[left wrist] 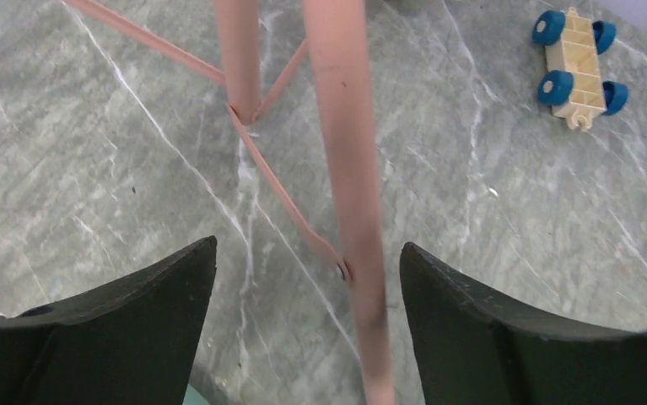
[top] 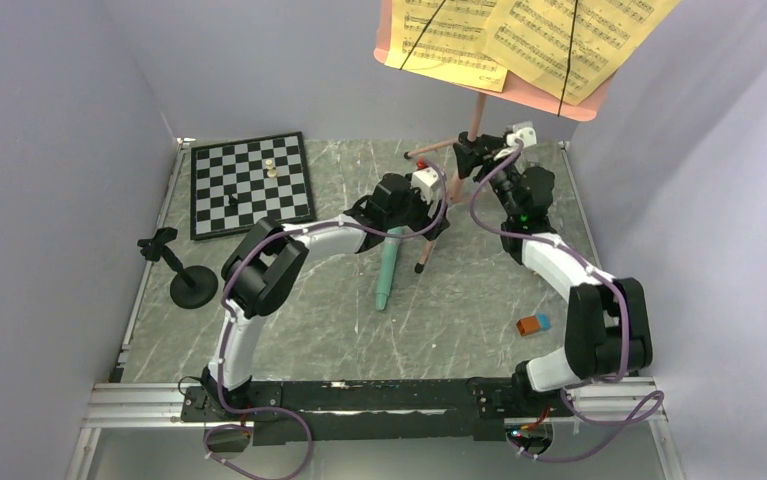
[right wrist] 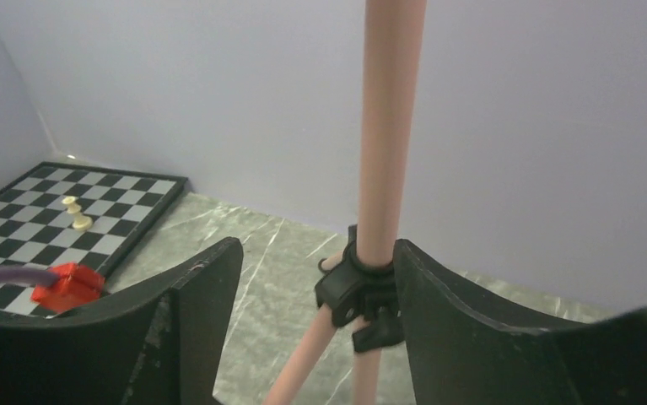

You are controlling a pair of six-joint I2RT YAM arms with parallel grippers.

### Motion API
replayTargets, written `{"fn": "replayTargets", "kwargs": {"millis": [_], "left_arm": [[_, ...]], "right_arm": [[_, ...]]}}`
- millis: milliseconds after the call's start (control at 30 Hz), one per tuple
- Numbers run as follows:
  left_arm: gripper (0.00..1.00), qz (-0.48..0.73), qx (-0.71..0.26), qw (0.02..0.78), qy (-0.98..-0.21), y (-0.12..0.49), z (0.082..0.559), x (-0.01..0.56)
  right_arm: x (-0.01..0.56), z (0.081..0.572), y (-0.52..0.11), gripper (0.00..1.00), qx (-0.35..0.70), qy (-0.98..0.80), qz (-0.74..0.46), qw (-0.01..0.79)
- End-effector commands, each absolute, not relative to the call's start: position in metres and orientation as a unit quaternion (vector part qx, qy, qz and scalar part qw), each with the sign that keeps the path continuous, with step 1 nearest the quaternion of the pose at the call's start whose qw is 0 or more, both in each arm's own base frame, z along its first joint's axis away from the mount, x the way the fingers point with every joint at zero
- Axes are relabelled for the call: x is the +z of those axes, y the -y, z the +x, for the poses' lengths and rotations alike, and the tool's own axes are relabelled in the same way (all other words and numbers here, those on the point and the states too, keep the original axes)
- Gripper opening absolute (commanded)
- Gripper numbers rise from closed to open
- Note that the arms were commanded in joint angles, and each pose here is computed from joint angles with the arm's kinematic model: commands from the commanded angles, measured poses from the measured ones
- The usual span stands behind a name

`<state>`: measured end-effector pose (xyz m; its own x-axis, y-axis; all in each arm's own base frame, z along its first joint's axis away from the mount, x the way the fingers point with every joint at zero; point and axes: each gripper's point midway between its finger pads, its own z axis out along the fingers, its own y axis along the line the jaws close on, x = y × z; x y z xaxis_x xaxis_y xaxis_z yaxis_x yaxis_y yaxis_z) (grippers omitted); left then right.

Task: Set up the instrument practice props

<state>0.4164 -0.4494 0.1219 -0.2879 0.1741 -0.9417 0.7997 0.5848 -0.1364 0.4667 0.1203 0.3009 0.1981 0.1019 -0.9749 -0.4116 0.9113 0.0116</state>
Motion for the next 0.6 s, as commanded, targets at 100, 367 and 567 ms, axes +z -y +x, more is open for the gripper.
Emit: {"fn": "replayTargets", "kwargs": {"millis": [100, 367, 567], "left_arm": [[0.92, 0.327, -0.345, 0.533, -0.700, 0.439, 0.374, 0.202], [0.96, 0.223, -0.255, 0.563, -0.754, 0.347, 0.336, 0.261], [0.99, 0.080, -0.146, 0.624, -0.764, 0.219, 0.306, 0.326]], "right_arm": [[0.324, 0.409, -0.101, 0.76, 0.203, -0.602, -0.033, 0.771], [0.287, 0.346, -0.103, 0.78, 0.270, -0.666, 0.060, 0.692], [0.246, 0.308, -0.154, 0.80, 0.275, -0.742, 0.066, 0.608]]}}
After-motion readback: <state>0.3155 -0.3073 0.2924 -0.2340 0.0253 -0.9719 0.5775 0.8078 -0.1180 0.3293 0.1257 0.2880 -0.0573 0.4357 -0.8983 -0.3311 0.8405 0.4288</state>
